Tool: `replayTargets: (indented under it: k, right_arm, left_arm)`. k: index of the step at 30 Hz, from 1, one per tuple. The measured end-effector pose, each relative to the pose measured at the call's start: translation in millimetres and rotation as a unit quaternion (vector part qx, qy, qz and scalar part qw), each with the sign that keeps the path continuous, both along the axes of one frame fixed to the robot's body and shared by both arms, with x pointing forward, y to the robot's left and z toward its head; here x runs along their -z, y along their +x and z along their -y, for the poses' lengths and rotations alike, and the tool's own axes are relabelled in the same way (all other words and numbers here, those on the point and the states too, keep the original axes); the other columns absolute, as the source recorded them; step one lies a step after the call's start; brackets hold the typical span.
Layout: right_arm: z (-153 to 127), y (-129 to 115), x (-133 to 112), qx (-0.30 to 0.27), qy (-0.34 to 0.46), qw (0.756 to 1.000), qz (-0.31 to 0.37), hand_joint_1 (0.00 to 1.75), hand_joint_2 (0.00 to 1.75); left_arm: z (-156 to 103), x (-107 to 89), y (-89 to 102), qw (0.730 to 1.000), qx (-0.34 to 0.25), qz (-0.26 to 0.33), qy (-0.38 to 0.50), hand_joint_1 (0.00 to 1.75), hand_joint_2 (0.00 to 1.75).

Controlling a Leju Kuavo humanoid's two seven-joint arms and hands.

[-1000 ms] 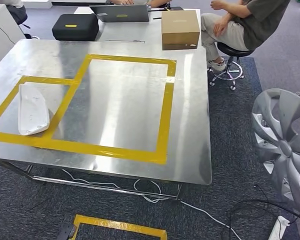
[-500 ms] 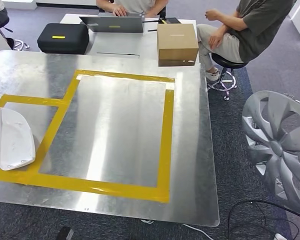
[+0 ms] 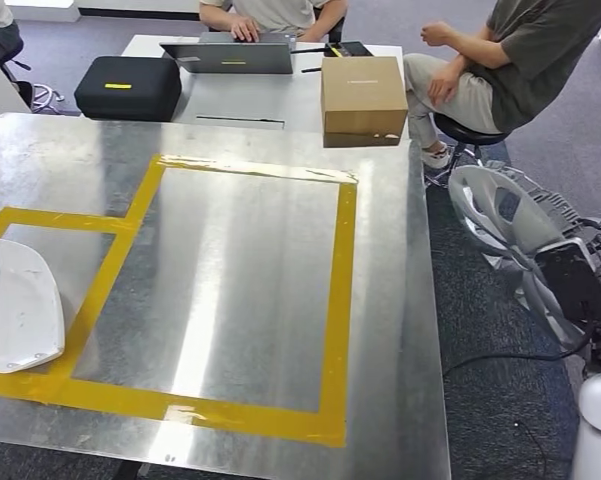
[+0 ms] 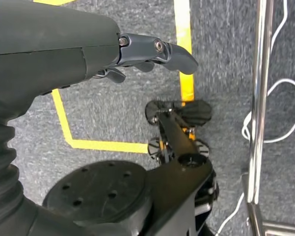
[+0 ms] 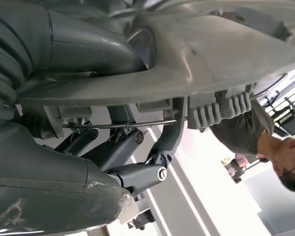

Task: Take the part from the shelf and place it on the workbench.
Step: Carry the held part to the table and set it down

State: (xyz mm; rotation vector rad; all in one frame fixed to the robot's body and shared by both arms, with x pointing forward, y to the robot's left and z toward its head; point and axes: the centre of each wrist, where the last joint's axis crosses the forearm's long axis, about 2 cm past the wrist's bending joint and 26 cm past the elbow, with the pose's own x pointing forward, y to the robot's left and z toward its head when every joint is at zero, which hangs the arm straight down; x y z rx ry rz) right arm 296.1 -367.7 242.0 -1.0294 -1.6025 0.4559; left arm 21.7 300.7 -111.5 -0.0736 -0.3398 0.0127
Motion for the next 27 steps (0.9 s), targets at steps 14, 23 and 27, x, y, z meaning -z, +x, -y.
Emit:
replayTargets:
  k: [14, 23, 27]
  right_arm:
    - [-106.6, 91.6, -13.6, -0.067, -0.245, 0.967, -0.034, 1.75, 1.75]
    - [-123.8, 100.9, -14.8, -0.094, -0.262, 0.96, -0.036, 1.75, 1.75]
    - [-145.0, 103.9, -16.3, -0.13, -0.273, 0.953, -0.031, 1.75, 1.75]
  left_arm:
    - [5.4, -0.2, 13.7, 1.0, 0.024, 0.006, -0.009, 0.0, 1.75]
    - [6.7, 0.1, 12.5, 1.0, 0.024, 0.004, -0.014, 0.0, 1.75]
    - [6.5, 0.1, 13.2, 1.0, 0.024, 0.005, -0.014, 0.0, 1.75]
